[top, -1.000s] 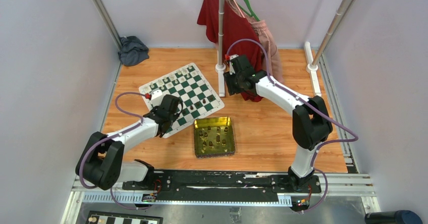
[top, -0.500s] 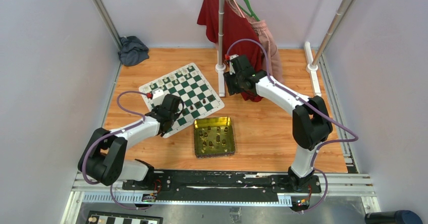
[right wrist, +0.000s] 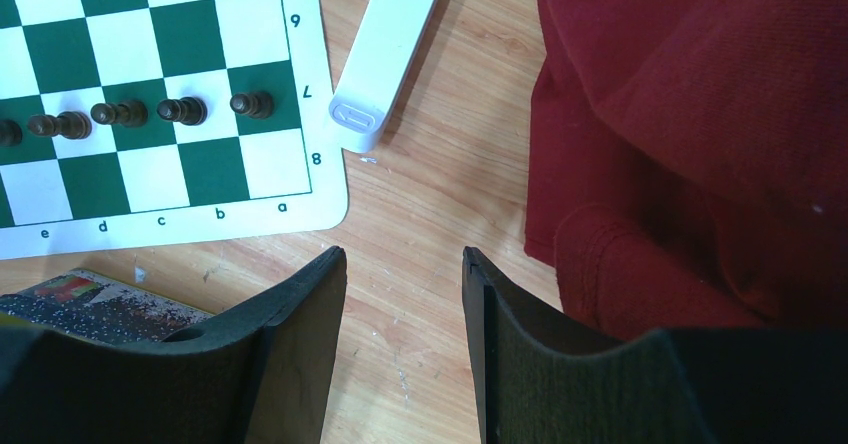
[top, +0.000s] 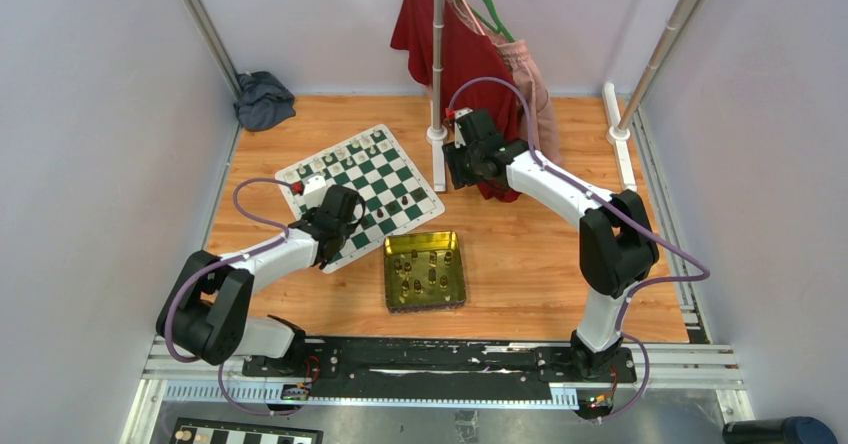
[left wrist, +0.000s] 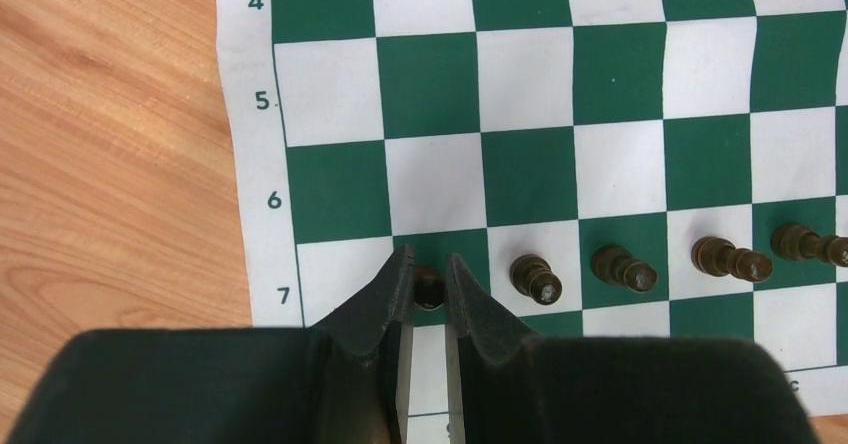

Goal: Set up the chess pieces on the board
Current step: Place the chess piece on the chessboard.

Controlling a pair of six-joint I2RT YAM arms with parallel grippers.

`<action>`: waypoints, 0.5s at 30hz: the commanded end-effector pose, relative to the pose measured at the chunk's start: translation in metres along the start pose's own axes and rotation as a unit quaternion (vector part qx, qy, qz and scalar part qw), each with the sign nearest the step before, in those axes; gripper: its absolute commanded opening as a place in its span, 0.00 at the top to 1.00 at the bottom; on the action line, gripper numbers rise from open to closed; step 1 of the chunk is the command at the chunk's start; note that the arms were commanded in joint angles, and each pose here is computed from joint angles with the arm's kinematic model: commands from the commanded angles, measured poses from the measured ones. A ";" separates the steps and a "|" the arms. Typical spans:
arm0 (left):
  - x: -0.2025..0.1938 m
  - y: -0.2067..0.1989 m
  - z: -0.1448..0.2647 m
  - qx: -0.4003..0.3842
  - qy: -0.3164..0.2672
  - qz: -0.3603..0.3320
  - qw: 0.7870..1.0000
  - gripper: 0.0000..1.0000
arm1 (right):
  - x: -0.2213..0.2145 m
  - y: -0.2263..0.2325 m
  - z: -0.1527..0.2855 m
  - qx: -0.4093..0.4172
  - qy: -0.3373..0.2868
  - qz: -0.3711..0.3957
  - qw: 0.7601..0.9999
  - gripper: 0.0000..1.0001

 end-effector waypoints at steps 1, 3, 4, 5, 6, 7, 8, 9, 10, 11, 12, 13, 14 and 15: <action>0.011 -0.007 -0.001 -0.001 -0.017 0.006 1.000 1.00 | -0.003 0.002 0.009 -0.003 0.003 0.000 1.000 0.49; 0.011 -0.007 -0.001 -0.001 -0.017 0.006 1.000 1.00 | -0.003 0.002 0.009 -0.004 0.003 0.000 1.000 0.49; 0.011 -0.007 -0.001 -0.002 -0.017 0.006 1.000 1.00 | -0.003 0.003 0.009 -0.003 0.003 0.000 1.000 0.49; 0.010 -0.007 -0.001 -0.001 -0.016 0.006 1.000 1.00 | -0.003 0.002 0.010 -0.004 0.003 0.000 1.000 0.49; 0.010 -0.007 -0.001 -0.001 -0.016 0.006 1.000 1.00 | -0.003 0.002 0.010 -0.004 0.004 0.001 1.000 0.49; 0.009 -0.007 -0.002 0.000 -0.015 0.005 1.000 1.00 | -0.003 0.002 0.009 -0.004 0.004 0.001 1.000 0.49; 0.010 -0.007 -0.002 0.000 -0.016 0.006 1.000 1.00 | -0.003 0.002 0.009 -0.004 0.004 0.000 1.000 0.49; 0.010 -0.007 -0.002 -0.002 -0.015 0.006 1.000 1.00 | -0.003 0.002 0.009 -0.004 0.004 0.001 1.000 0.49; 0.010 -0.007 -0.002 -0.002 -0.015 0.006 1.000 1.00 | -0.002 0.002 0.009 -0.004 0.004 0.001 1.000 0.49; 0.009 -0.007 -0.002 -0.002 -0.015 0.006 1.000 1.00 | -0.003 0.002 0.009 -0.004 0.005 0.002 1.000 0.49; 0.010 -0.008 -0.001 -0.003 -0.016 0.007 1.000 1.00 | -0.002 0.002 0.010 -0.005 0.005 0.003 1.000 0.49; 0.010 -0.008 -0.001 -0.003 -0.016 0.007 1.000 1.00 | -0.002 0.001 0.010 -0.006 0.005 0.003 1.000 0.49; 0.011 -0.008 -0.001 -0.003 -0.017 0.008 1.000 1.00 | -0.002 0.001 0.010 -0.006 0.004 0.003 1.000 0.49; 0.011 -0.008 -0.001 -0.004 -0.017 0.008 1.000 1.00 | -0.001 0.001 0.011 -0.006 0.003 0.003 1.000 0.49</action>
Point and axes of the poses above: each gripper's point midway between its finger pads, its own z axis back along the fingers, its own y axis along the line the jaws close on, x = y × z, the point moved 1 cm from there along z, back along the fingers, and after that the axes turned 1 degree about -z, right-handed, at the moved point
